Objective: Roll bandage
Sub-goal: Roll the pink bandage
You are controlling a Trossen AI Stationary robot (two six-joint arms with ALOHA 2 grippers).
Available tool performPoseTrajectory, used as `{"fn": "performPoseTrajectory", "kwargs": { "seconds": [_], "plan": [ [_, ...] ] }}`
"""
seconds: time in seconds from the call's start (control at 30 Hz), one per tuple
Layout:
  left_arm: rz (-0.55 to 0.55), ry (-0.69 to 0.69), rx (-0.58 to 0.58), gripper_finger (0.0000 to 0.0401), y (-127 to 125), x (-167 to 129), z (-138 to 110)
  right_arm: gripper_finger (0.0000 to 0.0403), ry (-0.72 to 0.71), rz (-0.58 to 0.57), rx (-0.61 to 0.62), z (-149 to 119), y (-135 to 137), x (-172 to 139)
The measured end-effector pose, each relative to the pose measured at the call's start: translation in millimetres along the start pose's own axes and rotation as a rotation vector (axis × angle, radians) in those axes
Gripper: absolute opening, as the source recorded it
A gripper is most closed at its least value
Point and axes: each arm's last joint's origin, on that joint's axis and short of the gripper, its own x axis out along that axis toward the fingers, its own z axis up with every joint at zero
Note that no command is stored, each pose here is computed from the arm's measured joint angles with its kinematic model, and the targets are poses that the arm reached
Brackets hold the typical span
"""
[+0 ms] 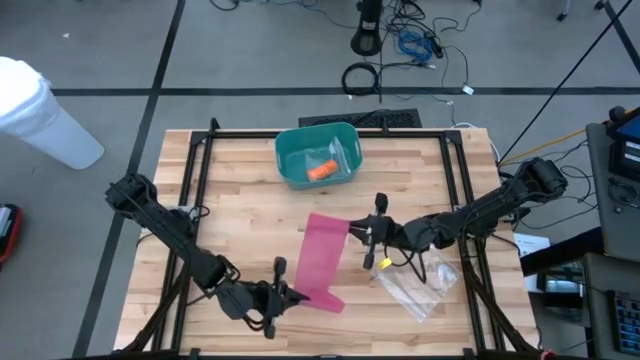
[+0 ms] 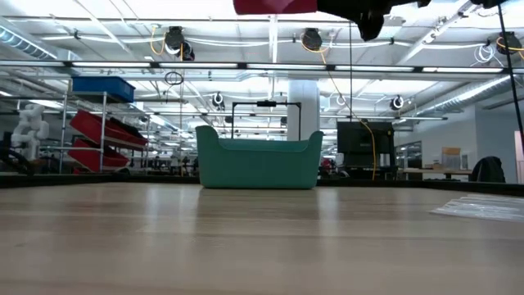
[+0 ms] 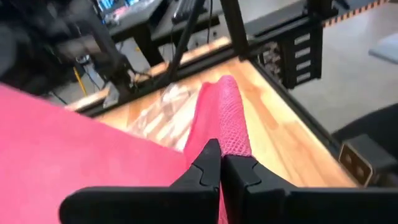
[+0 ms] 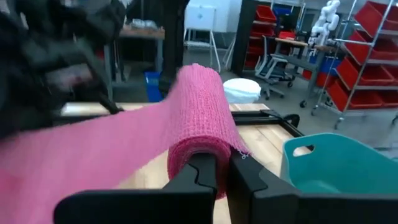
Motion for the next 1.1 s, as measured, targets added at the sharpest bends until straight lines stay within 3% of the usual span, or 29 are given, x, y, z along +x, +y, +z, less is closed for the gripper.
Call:
{"fn": "performPoseTrajectory", "kwargs": {
  "seconds": [0.17,0.37,0.67,0.93,1.1],
  "plan": [
    [0.009,0.044,-0.053,0.0017,1.0,1.4,-22.0,0.0002,-0.043,-0.006,0.079,-12.5,-4.9,-6.4],
    [0.071,0.070,-0.220,0.0074,18.4,8.7,-52.7,0.0002,-0.100,-0.009,0.157,-28.3,-13.3,-16.2],
    [0.101,0.089,-0.288,0.0175,42.8,20.6,-59.9,0.0002,-0.081,-0.003,0.179,-37.4,-16.6,-19.0],
    [0.344,0.121,-0.281,0.0189,50.0,19.1,-64.5,0.0002,-0.124,0.057,0.083,-30.9,-8.1,-26.3],
    [0.323,0.125,-0.303,0.0189,57.3,22.8,-66.3,0.0002,-0.149,0.086,0.069,-21.1,-7.9,-34.4]
  ]
}}
